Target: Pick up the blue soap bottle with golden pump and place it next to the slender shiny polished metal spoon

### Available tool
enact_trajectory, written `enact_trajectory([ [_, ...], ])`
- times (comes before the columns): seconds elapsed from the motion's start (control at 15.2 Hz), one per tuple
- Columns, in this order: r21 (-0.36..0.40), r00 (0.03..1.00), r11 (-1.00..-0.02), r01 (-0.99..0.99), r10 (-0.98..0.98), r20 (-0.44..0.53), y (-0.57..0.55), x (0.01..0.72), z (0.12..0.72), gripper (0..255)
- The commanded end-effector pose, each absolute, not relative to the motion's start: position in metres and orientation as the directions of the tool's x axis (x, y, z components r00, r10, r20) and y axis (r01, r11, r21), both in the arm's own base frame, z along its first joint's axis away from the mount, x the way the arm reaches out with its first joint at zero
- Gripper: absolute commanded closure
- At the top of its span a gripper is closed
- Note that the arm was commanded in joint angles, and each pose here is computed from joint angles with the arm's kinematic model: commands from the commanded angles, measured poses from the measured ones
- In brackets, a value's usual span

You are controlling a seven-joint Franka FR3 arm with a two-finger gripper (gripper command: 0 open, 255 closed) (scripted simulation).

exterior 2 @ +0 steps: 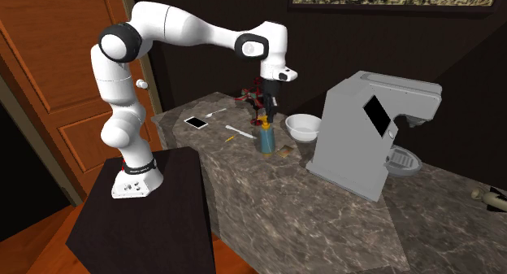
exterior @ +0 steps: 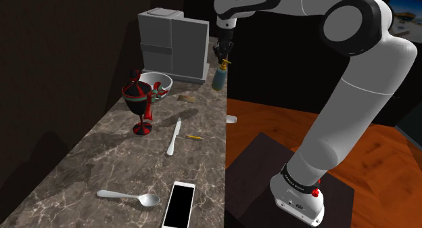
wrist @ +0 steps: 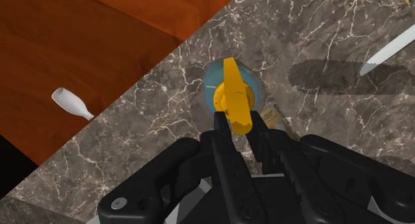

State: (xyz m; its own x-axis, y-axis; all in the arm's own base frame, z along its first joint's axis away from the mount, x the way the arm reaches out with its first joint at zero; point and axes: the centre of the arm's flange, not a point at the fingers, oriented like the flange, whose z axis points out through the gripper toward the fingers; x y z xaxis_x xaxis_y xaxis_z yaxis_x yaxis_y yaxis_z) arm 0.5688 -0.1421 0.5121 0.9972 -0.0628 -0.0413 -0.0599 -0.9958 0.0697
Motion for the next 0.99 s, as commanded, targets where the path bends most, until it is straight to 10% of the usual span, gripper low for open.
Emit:
enact_trajectory([
  [0.0,0.070,0.997,-0.996,-0.060,-0.063,-0.042,-0.142,0.569,0.523,255],
  [0.92,0.070,0.997,-0.996,-0.060,-0.063,-0.042,-0.142,0.569,0.597,255],
])
